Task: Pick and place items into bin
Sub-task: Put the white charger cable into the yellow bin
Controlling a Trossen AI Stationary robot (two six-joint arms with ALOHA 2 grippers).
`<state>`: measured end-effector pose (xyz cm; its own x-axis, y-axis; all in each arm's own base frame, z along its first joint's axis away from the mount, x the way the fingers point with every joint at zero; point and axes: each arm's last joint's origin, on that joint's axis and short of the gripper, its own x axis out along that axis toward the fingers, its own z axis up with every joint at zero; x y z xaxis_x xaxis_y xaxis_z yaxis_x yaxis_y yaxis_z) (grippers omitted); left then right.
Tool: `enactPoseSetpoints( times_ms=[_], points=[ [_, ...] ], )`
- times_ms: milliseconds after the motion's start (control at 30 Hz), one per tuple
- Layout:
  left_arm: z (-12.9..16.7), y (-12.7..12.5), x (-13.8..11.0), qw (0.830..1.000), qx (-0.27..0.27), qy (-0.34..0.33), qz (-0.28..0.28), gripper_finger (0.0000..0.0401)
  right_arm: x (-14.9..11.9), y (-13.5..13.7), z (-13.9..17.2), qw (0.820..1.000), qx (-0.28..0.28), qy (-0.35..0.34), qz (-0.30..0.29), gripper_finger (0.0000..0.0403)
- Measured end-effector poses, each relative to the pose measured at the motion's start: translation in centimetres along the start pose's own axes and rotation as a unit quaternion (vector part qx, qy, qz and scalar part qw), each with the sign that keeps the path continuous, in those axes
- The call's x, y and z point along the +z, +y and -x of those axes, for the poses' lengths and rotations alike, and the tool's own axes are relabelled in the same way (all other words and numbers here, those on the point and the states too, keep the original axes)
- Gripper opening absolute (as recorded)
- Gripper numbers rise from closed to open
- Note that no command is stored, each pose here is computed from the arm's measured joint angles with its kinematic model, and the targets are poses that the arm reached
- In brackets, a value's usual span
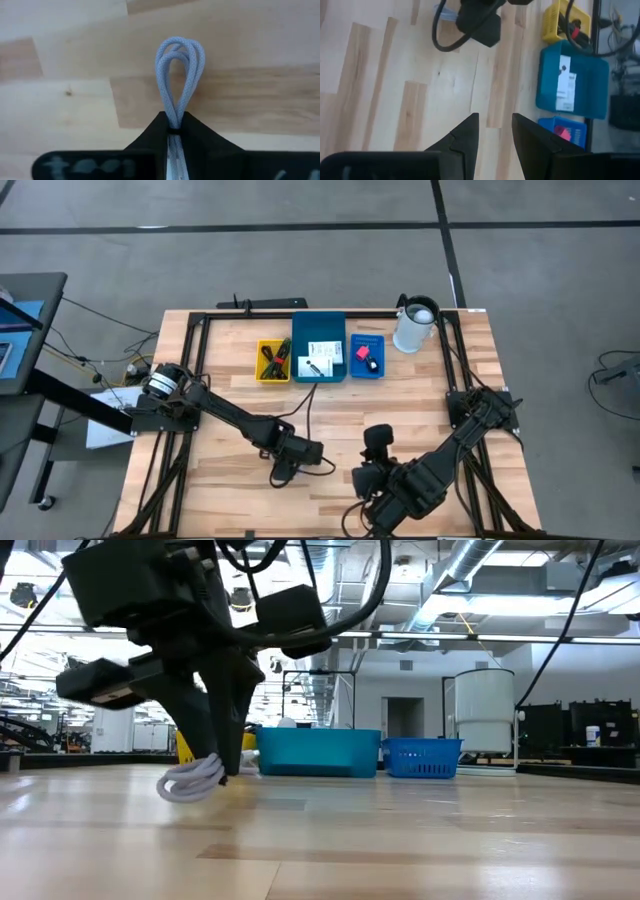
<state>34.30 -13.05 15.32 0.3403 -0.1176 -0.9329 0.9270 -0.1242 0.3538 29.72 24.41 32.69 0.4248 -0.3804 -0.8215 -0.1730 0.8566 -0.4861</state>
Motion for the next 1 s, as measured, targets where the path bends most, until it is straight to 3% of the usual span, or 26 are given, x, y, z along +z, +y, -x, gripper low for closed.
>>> enactPoseSetpoints(
  times_ms=[300,500,733,1000],
  points=[
    [0.9,-0.4,-0.4,0.993,-0.041,0.076,0.074,0.0016,0.2,-0.8,-0.4,1.000,-0.003,0.005,0.017,0.0113],
    [2.4,-1.0,-1.8,0.982,-0.060,0.138,0.114,0.0016,0.1,-1.0,0.0,0.997,-0.001,0.000,0.073,0.0113],
    [6.1,-0.3,-4.3,0.972,-0.005,0.139,0.192,0.0016,-0.6,-4.5,2.1,0.998,-0.006,-0.031,0.056,0.0113],
    [11.9,-0.4,-8.3,0.945,0.081,0.137,0.286,0.0016,-4.2,-10.0,7.9,0.994,0.007,-0.112,0.010,0.0113]
  ],
)
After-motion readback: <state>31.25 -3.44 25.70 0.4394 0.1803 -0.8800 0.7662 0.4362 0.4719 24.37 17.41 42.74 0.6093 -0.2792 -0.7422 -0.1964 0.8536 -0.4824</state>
